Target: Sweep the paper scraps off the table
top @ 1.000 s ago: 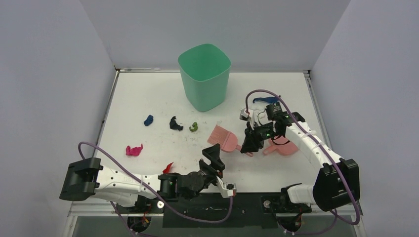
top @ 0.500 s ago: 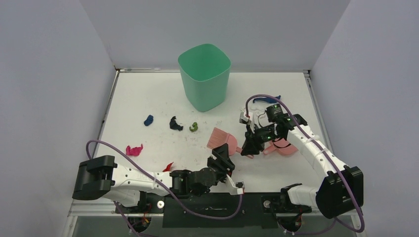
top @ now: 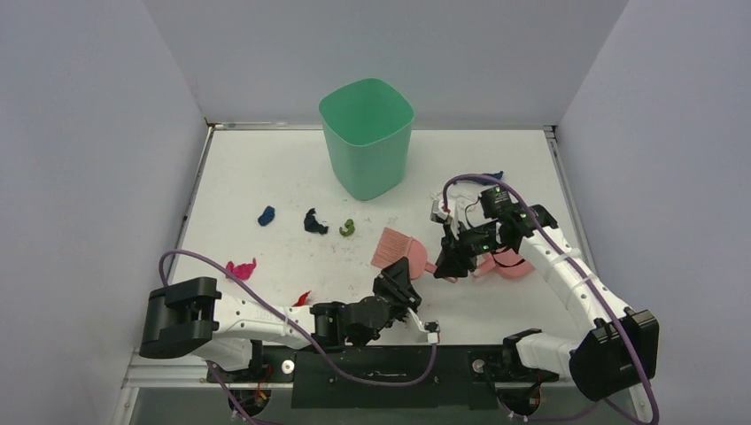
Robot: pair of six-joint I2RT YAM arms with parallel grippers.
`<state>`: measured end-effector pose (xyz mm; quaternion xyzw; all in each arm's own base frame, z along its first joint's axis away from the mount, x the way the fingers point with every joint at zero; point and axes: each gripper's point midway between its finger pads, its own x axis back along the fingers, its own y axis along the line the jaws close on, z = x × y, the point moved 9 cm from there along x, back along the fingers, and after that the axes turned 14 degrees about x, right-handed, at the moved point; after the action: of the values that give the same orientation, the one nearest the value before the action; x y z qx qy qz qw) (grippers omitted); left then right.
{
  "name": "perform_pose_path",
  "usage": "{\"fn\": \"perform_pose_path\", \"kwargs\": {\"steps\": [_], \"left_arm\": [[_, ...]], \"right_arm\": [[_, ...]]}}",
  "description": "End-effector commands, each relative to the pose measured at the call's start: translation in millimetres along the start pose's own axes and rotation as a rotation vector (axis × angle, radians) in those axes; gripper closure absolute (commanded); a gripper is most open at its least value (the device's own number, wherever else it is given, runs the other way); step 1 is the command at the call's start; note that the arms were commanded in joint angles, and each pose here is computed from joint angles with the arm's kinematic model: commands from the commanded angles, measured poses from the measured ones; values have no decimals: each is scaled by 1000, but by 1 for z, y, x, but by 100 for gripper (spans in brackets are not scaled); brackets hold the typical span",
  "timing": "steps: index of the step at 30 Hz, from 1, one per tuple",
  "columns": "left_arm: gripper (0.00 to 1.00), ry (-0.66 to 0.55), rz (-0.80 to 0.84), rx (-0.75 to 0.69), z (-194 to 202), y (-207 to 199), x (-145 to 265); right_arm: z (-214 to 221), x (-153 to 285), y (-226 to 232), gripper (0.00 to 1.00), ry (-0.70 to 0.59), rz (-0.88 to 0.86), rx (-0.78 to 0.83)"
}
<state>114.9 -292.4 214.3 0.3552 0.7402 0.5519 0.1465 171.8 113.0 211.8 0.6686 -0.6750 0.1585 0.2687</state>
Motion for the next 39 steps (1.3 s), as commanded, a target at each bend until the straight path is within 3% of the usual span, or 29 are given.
{"fn": "perform_pose_path", "kwargs": {"steps": [1,5,13,17,25,31,39], "left_arm": [[92,-22,-123,130,-4,22,2],[99,-11,-108,283,4,24,13],[100,-15,87,639,17,17,49],[100,-68,207,839,19,17,63],[100,-241,347,1255,18,23,67],[100,-333,441,1394,18,30,56],[100,-394,464,1481,24,38,49]], "right_arm": [[-23,8,4,64,-54,-98,56],[-33,11,3,46,-74,-166,71],[-56,22,-12,32,-65,-78,137],[-73,32,-16,24,-102,15,279],[-68,30,6,23,-231,-11,543],[-68,31,10,25,-207,-2,530],[-80,23,7,34,-300,-54,397]]}}
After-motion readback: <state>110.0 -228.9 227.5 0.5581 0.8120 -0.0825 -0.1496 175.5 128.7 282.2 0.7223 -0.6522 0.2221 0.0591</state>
